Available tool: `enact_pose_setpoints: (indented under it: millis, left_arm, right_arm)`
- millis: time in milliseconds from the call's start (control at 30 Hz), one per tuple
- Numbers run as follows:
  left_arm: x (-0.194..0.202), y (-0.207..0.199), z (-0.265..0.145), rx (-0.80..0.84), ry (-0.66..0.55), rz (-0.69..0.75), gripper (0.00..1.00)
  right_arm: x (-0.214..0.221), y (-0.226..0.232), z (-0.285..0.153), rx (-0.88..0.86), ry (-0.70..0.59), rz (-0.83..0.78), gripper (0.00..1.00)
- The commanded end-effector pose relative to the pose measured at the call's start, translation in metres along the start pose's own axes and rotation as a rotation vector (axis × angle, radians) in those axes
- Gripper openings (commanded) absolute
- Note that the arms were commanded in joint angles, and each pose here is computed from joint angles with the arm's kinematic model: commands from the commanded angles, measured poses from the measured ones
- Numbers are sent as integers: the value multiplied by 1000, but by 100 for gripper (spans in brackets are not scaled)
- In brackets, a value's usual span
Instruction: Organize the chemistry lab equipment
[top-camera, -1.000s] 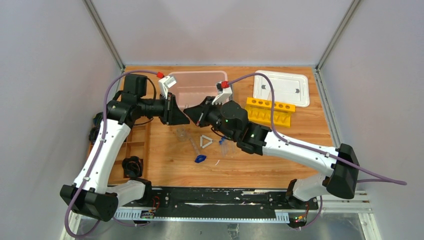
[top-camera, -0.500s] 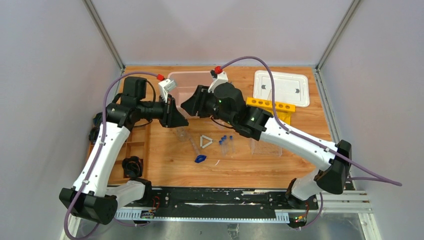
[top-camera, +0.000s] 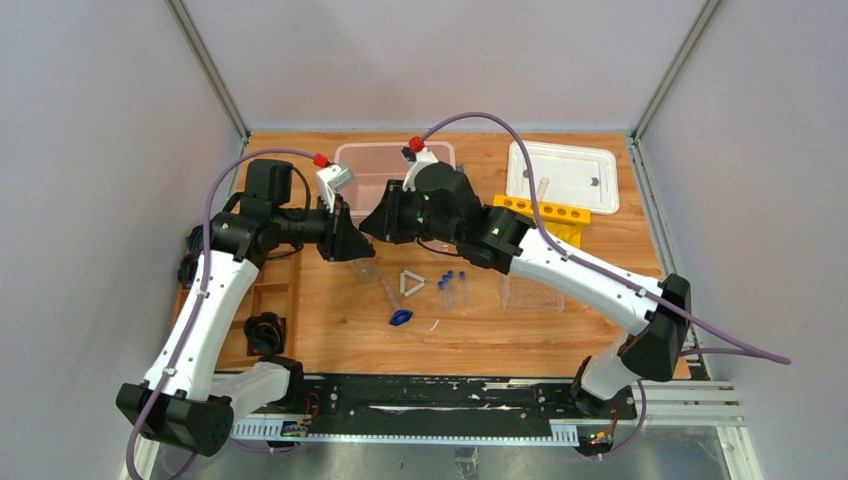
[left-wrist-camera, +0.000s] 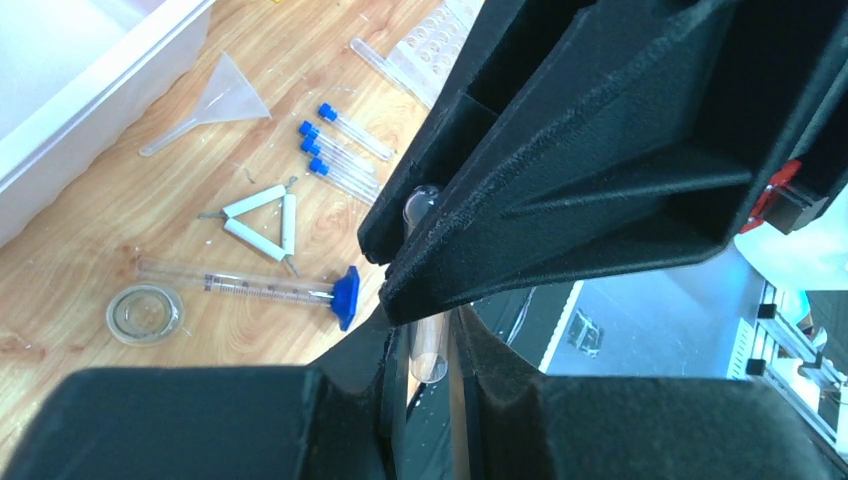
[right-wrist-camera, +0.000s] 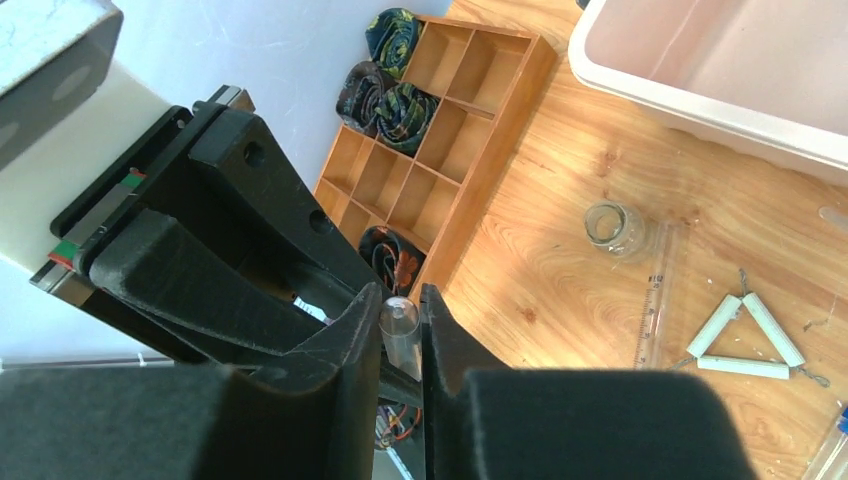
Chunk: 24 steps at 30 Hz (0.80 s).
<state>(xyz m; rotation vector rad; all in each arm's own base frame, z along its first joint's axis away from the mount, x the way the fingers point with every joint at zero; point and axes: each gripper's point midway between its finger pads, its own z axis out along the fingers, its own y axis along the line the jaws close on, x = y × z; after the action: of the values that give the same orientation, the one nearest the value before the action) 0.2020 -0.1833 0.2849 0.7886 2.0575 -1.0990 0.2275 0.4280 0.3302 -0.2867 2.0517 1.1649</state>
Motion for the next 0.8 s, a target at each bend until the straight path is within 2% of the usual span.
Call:
enact_pose_setpoints:
  millis: [0, 33, 67, 100, 200, 233, 400, 500, 633, 767]
  left_arm:
    - [-5, -4, -4, -3, -28, 52, 2]
    - [-5, -2, -4, -11, -25, 43, 6]
    - [-6, 1, -4, -26, -23, 31, 15]
    - [-6, 4, -3, -43, -20, 18, 33]
    - [-5, 14, -4, -99, -10, 5, 88]
    - [-6, 18, -5, -125, -10, 5, 98]
    - [-4, 49, -12, -304, 14, -11, 100]
    - [2, 66, -14, -381, 68, -38, 100]
    - [12, 75, -9, -381, 121, -68, 100]
    - [13, 77, -9, -393, 126, -65, 100]
  right_arm:
    - [-6, -4, -4, 9, 17, -12, 13]
    - [-6, -8, -5, 17, 21, -13, 9]
    - [-7, -11, -6, 25, 21, -15, 4]
    - [-9, -17, -8, 37, 20, -18, 1]
    - [-20, -42, -22, 103, -5, -50, 0]
    - [-25, -55, -29, 142, -20, -67, 0]
    - [-63, -143, -89, 429, -152, -163, 0]
    - [-69, -200, -124, 615, -236, -234, 0]
    - [-78, -245, -148, 721, -328, -339, 0]
    - [-81, -275, -153, 810, -310, -363, 0]
